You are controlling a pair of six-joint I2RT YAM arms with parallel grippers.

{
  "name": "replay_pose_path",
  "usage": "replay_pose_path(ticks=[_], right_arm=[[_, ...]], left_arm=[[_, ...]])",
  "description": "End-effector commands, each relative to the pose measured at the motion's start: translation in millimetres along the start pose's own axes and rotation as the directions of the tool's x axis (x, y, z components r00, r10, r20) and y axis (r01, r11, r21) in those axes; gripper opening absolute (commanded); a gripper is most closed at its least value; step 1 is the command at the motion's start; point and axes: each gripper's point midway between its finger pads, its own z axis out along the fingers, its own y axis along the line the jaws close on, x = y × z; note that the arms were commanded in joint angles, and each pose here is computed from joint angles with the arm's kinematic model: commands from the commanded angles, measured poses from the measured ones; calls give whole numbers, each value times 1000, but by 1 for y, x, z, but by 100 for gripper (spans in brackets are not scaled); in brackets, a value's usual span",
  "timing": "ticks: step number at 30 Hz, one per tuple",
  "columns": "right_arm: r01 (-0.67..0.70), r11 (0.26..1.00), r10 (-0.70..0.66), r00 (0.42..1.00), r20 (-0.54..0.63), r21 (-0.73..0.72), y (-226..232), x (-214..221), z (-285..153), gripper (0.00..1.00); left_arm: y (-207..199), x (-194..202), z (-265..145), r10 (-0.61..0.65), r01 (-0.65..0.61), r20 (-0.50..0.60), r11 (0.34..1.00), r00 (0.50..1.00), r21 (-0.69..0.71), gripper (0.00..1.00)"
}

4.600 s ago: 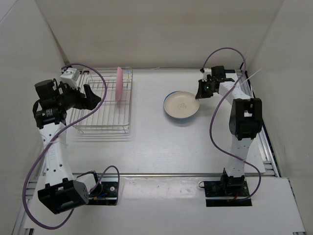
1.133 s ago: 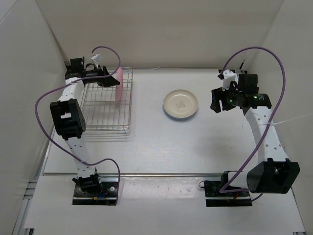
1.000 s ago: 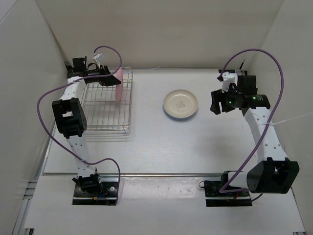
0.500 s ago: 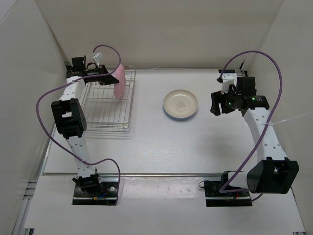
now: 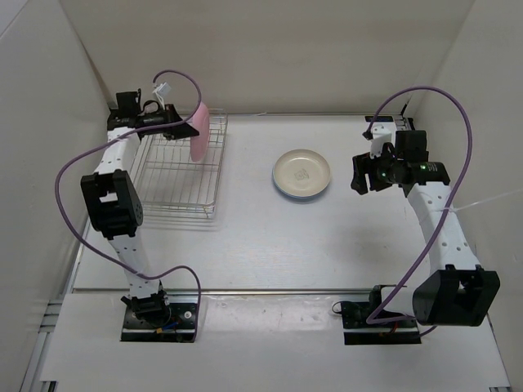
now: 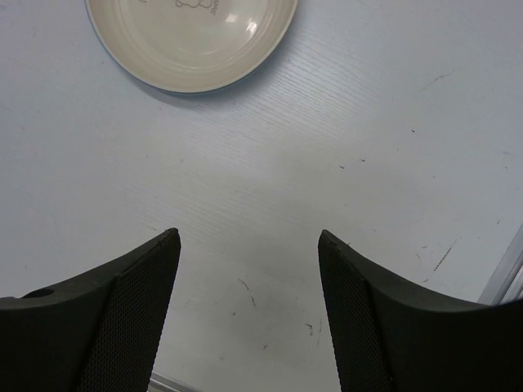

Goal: Unload the plates from the dish rack

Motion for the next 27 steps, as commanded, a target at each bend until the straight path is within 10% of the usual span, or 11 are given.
replay_pose_path(ticks=[1,9,14,23,27], right_arm=[[10,1000,-9,998,59,-11,6,-9,-8,72],[-29,999,33,996,88,-41,9,-32,-13,71],[-66,986,82,991,105,-152,22,-64,-40,70],[-17,946,51,994,97,-323,50,-91,-76,70],[96,937,-59,991,118,-335,65,-92,-87,70]], left_arm=[[-64,-46,-24,161,-161,75,987,984,-8,11],[-177,-92,-60,470,-465,77,882,879,-74,11],[-228,-30,-51,640,-664,-180,732,747,-157,11],[-230,131,-57,669,-942,-722,327,178,71,11],[-231,135,-71,601,-974,-798,155,-42,168,11]])
